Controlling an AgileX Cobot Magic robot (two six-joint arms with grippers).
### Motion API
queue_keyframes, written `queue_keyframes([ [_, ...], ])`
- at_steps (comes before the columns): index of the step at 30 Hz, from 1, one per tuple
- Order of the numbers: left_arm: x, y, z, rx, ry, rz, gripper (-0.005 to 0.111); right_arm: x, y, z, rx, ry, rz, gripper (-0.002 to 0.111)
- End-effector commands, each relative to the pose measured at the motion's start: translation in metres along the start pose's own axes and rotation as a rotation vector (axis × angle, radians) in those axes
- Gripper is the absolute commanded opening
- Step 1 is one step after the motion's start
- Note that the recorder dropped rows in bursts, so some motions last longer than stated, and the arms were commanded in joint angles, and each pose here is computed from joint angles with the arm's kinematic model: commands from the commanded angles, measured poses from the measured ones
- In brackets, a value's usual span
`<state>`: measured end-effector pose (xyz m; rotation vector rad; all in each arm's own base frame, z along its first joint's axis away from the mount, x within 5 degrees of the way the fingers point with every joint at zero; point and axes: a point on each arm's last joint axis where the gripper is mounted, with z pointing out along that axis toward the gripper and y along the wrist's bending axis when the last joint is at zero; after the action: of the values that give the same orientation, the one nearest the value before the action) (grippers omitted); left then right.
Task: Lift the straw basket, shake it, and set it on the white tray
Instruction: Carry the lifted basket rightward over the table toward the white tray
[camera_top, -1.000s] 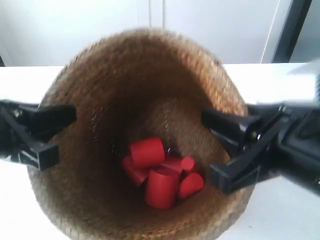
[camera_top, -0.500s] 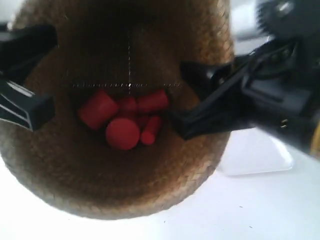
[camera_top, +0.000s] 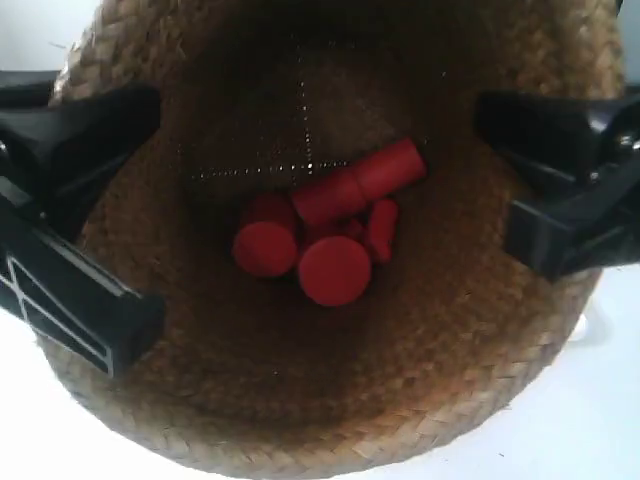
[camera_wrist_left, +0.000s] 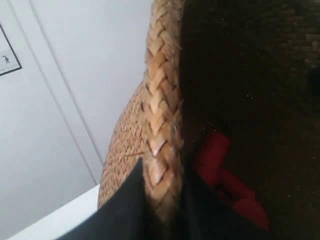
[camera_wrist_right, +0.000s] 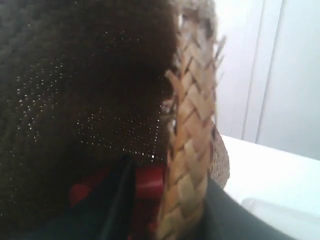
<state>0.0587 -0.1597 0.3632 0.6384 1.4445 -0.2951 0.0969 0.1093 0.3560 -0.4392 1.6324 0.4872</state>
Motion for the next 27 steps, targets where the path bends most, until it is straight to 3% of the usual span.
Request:
queue_keyframes([
  [1,0.067,-0.019,-0.002,0.098,0.119,-0.014,0.000,0.076,0.007,0.020,0.015,0.126,-0.022,0.000],
  [3,0.062,-0.004,-0.003,0.065,0.073,-0.006,0.000,0.070,0.009,0.027,0.043,0.096,-0.049,0.000],
  [4,0.030,0.006,-0.008,0.071,-0.002,0.025,0.000,0.035,0.021,0.026,-0.034,0.071,-0.060,0.000],
  [6,-0.010,0.017,-0.014,0.093,-0.042,0.024,0.000,-0.008,0.027,0.014,-0.101,0.075,-0.058,0.000],
  [7,-0.006,0.016,-0.014,0.101,-0.008,0.009,0.000,-0.005,0.025,0.014,-0.085,0.111,-0.038,0.000],
  [8,0.023,0.012,-0.011,0.088,0.081,-0.030,0.000,0.030,0.027,0.024,-0.052,0.205,-0.027,0.000],
  [11,0.072,0.013,-0.008,0.023,0.129,-0.061,0.000,0.080,0.029,0.036,-0.031,0.217,-0.023,0.000],
  [13,0.061,0.020,-0.010,0.015,0.085,-0.047,0.000,0.073,0.026,0.037,-0.008,0.153,-0.067,0.000],
  [17,0.003,0.030,-0.016,0.072,0.047,-0.024,0.000,0.017,0.027,0.020,-0.049,0.128,-0.081,0.000],
  [19,0.015,0.024,-0.015,0.083,0.089,-0.051,0.000,0.025,0.024,0.018,-0.029,0.170,-0.032,0.000],
  [23,0.085,0.011,-0.016,0.068,0.155,-0.083,0.000,0.087,0.017,0.025,0.013,0.188,-0.037,0.000],
  [25,0.074,0.014,-0.016,0.073,0.081,-0.059,0.000,0.078,0.016,0.025,0.030,0.124,-0.047,0.000],
  [27,0.029,0.022,-0.016,0.080,0.020,-0.026,0.000,0.044,0.020,0.019,-0.033,0.088,-0.045,0.000],
])
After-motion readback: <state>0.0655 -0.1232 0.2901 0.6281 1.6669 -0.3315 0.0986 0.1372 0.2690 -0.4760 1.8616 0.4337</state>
